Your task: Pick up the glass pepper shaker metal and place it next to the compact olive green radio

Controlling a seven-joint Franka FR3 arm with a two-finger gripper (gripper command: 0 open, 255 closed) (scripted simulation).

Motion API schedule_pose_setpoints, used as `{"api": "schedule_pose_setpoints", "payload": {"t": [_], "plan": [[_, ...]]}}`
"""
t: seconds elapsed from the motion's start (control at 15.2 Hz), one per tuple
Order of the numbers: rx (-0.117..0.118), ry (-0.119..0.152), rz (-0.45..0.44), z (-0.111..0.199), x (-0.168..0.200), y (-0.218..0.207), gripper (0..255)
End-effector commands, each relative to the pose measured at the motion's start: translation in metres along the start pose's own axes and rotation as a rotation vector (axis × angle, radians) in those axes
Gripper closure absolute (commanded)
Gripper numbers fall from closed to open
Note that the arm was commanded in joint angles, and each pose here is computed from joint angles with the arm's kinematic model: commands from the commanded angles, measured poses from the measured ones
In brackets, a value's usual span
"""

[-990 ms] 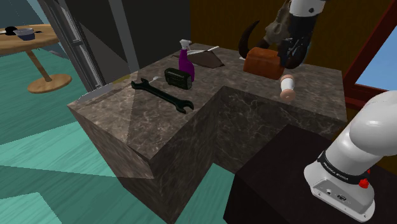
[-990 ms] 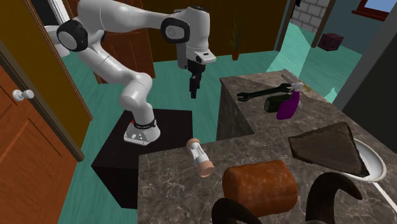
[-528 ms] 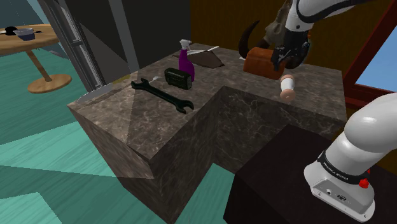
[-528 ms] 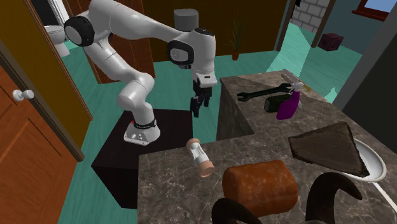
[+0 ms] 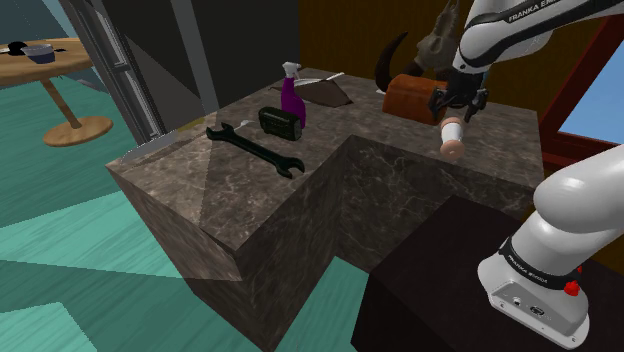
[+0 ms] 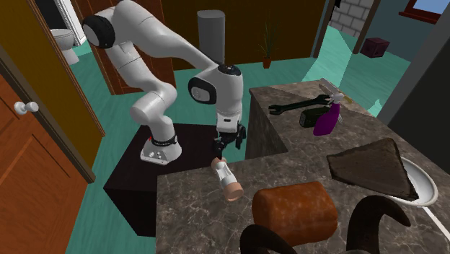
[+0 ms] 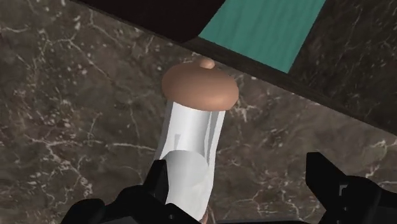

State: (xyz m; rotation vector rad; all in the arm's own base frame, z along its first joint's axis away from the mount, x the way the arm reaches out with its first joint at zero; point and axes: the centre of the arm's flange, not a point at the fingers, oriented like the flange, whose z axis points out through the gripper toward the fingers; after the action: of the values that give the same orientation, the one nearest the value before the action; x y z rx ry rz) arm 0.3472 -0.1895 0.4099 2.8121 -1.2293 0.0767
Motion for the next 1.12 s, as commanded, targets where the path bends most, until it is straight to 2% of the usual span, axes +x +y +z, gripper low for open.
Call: {"api": "schedule_pose_setpoints", "payload": {"t": [0.0,0.2,0.26,0.73,1.06], "plan": [[0.005,0.008,0.102,0.017,0.012,0.016,0],[0.012,0.017,0.247,0.045,0.027,0.040,0],[0.013,0.018,0.266,0.048,0.029,0.043,0],[0.013,0.018,0.266,0.088,0.030,0.043,0],[0.013,0.018,0.266,0.088,0.030,0.043,0]]}}
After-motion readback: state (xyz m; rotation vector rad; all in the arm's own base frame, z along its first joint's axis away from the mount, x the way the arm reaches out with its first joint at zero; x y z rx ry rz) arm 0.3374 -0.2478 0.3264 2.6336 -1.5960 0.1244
